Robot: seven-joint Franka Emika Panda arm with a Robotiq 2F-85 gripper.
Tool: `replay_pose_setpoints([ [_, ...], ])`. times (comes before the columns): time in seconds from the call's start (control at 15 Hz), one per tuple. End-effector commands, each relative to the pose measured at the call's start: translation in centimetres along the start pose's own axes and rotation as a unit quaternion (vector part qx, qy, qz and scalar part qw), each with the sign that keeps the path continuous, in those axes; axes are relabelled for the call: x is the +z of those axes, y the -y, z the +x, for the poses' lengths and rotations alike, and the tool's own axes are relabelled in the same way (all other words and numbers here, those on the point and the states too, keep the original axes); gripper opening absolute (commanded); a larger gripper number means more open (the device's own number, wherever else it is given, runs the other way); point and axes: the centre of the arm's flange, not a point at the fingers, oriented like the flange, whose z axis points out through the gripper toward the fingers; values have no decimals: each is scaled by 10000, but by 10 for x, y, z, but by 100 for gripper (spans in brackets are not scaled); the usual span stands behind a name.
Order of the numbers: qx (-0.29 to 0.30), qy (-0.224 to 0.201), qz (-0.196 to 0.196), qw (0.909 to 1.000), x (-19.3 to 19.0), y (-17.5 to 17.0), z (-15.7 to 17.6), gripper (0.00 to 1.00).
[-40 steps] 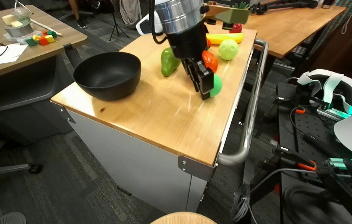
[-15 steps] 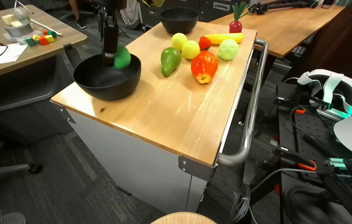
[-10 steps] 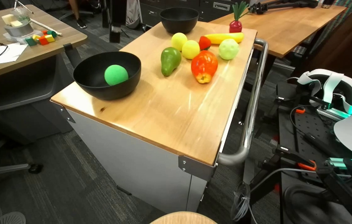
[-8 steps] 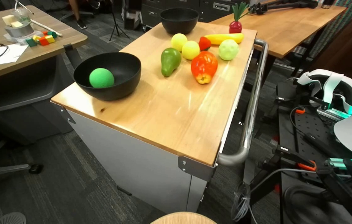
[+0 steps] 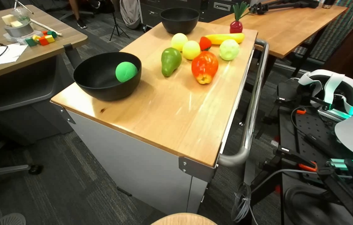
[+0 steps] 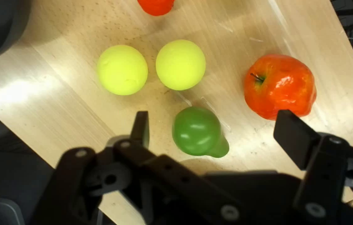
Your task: Put the fruits in the bowls
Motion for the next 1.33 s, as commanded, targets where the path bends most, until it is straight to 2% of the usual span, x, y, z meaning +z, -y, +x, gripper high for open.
replay_pose_setpoints([
  [0.0,-592,144,172,9980,6,0,14,100],
  [0.2,-1041,730,238,9916,20,2,44,100],
  [0.33,-1245,1112,145,9859,26,3,65,100],
  [0.4,-1044,1043,-97,9890,27,7,74,100],
  [0.47,-1086,911,137,9898,34,15,49,100],
  [0.67,-1091,976,18,9892,37,16,69,100],
  [1.07,-1309,250,222,9908,73,-12,62,100],
  [1.27,-1391,52,381,9895,93,-22,62,100],
])
